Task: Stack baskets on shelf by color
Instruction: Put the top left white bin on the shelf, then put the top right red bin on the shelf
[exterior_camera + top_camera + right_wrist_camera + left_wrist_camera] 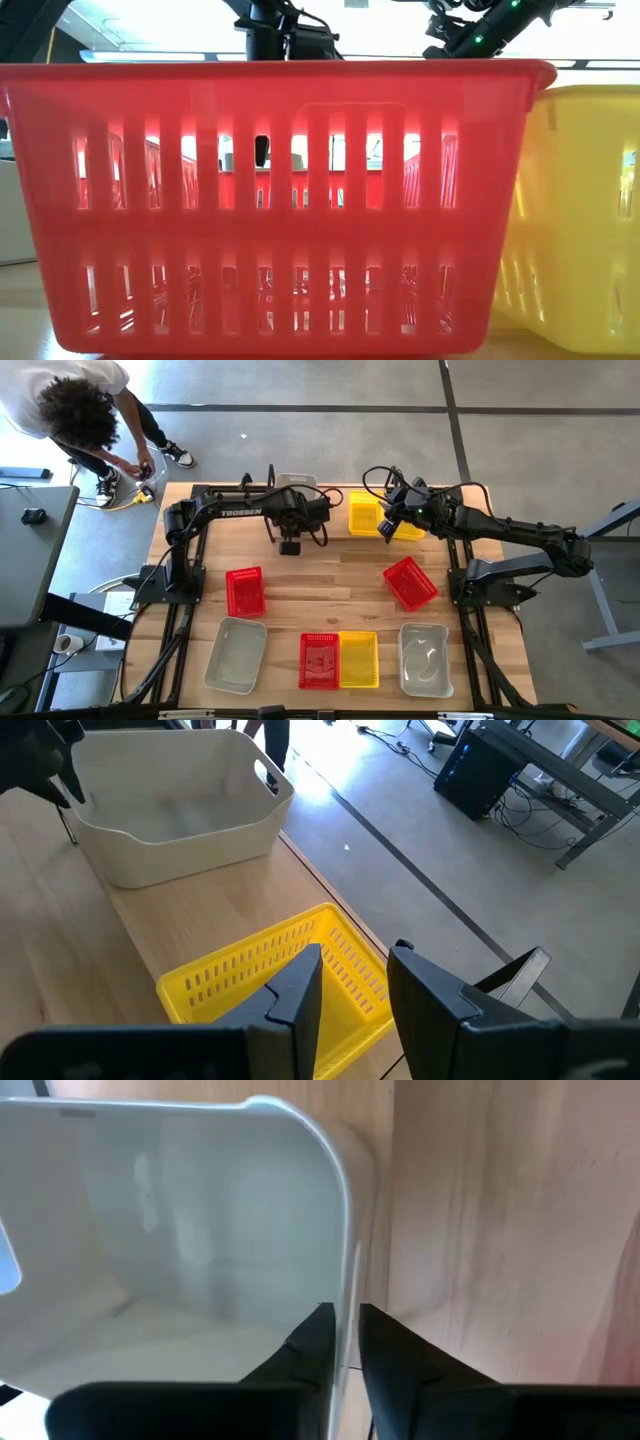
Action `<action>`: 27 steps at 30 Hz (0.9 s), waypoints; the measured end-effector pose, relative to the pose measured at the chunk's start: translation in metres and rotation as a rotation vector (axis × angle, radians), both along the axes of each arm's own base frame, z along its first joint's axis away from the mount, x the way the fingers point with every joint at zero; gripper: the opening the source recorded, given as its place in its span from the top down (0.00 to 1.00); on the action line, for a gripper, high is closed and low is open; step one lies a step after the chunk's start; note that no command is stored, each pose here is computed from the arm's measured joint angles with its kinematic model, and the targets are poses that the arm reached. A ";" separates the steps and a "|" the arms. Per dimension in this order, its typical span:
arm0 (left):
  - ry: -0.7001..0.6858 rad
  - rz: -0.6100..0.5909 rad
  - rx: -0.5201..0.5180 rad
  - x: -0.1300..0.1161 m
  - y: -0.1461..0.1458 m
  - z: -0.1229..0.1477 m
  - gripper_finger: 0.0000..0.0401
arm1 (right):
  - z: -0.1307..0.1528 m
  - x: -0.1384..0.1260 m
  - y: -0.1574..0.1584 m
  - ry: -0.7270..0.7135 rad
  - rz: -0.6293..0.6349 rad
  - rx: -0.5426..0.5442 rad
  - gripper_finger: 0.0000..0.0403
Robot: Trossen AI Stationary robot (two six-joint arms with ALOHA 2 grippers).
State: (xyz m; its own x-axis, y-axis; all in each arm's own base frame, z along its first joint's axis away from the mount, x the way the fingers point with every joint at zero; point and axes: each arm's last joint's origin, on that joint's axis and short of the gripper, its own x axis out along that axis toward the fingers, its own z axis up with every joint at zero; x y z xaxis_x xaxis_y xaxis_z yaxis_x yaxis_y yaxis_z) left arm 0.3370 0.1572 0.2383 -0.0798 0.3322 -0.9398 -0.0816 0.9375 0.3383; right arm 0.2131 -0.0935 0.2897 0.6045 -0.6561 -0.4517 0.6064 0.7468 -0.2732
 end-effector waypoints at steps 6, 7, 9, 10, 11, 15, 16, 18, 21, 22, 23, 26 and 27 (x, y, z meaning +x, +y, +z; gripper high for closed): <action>-0.002 0.008 -0.003 0.000 0.000 0.000 0.78 | 0.000 0.000 0.000 0.000 0.000 0.000 0.74; 0.000 0.014 -0.003 -0.001 0.000 0.000 0.76 | 0.000 0.000 0.000 0.000 0.000 0.000 0.74; 0.003 0.023 -0.005 -0.001 -0.001 0.000 0.73 | 0.000 0.000 0.001 -0.002 0.004 0.002 0.74; 0.006 0.025 -0.007 -0.002 -0.001 0.000 0.71 | 0.000 0.001 0.002 -0.002 0.007 0.001 0.74; 0.010 0.025 -0.008 -0.002 -0.001 0.000 0.69 | 0.000 0.001 0.003 -0.001 0.012 0.000 0.74; 0.019 0.025 -0.010 -0.003 -0.001 0.000 0.65 | 0.000 0.005 0.011 0.004 0.051 -0.005 0.74; 0.019 0.027 -0.009 -0.003 -0.001 0.000 0.64 | 0.000 0.005 0.013 0.004 0.058 -0.005 0.74; 0.018 0.033 -0.005 -0.003 -0.001 0.001 0.63 | 0.000 0.006 0.016 0.004 0.074 -0.005 0.74; 0.021 0.031 0.006 -0.004 -0.002 0.004 0.63 | 0.000 0.008 0.022 0.004 0.097 -0.006 0.74; 0.022 0.030 0.005 -0.003 -0.002 0.006 0.63 | 0.000 0.009 0.024 0.004 0.106 -0.006 0.74; 0.021 0.029 0.006 -0.003 -0.003 0.010 0.63 | 0.000 0.010 0.026 0.004 0.117 -0.006 0.74; -0.001 0.023 0.014 0.000 -0.004 0.022 0.63 | 0.005 0.010 0.034 0.038 0.151 0.004 0.74; -0.007 0.019 0.017 0.001 -0.005 0.025 0.63 | 0.009 0.010 0.037 0.046 0.163 0.006 0.74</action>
